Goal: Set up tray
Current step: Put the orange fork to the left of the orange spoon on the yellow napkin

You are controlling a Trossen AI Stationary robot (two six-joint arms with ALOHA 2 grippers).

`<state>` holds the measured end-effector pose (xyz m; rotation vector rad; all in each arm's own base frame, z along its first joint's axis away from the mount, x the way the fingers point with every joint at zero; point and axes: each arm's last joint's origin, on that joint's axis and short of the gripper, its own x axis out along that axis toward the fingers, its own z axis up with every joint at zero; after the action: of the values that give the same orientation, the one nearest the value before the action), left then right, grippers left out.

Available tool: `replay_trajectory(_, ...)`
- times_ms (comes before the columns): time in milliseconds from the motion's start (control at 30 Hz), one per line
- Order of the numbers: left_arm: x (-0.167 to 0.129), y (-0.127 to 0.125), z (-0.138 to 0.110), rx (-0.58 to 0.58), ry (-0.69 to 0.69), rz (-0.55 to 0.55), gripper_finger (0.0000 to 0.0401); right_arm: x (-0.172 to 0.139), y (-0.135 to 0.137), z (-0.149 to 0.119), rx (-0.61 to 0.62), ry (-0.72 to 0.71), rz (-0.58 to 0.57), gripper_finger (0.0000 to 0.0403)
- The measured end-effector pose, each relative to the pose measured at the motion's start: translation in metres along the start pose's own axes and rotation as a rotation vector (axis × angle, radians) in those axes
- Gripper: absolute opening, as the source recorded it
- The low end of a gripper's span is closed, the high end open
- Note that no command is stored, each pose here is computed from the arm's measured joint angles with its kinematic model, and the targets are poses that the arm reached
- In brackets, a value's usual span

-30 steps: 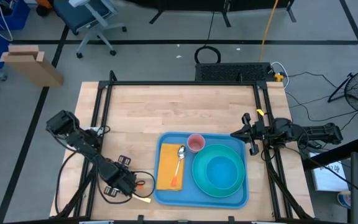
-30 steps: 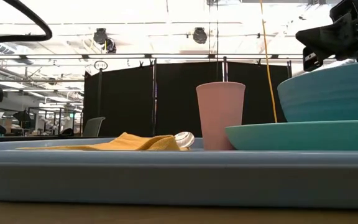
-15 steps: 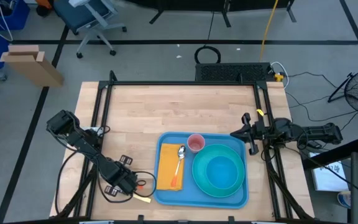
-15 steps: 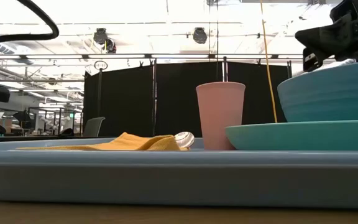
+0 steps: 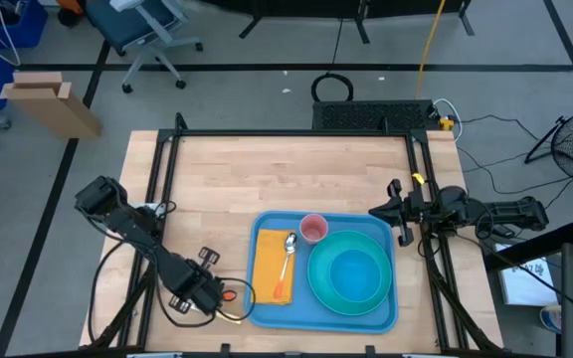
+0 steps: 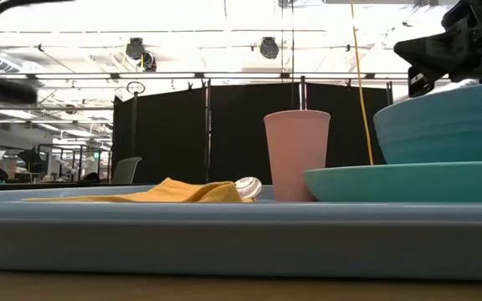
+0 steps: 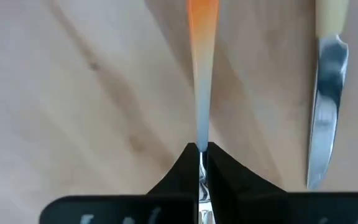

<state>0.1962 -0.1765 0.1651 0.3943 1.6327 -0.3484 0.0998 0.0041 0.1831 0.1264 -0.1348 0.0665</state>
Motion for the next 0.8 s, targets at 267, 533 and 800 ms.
replay_trajectory(267, -0.068, 0.034, 0.029, 0.276, -0.086, 0.167, 0.001, 0.0, 0.0, 0.0, 0.028, 0.001, 0.002, 0.0)
replay_trajectory(533, -0.094, 0.106, 0.072, 0.56, -0.128, 0.335, 0.0017, 0.0, 0.0, 0.0, 0.03, 0.0, 0.003, 0.0)
replay_trajectory(800, -0.059, 0.118, 0.124, 1.152, 0.121, 0.423, 0.0013, 0.0, 0.0, 0.0, 0.046, 0.004, 0.003, 0.0)
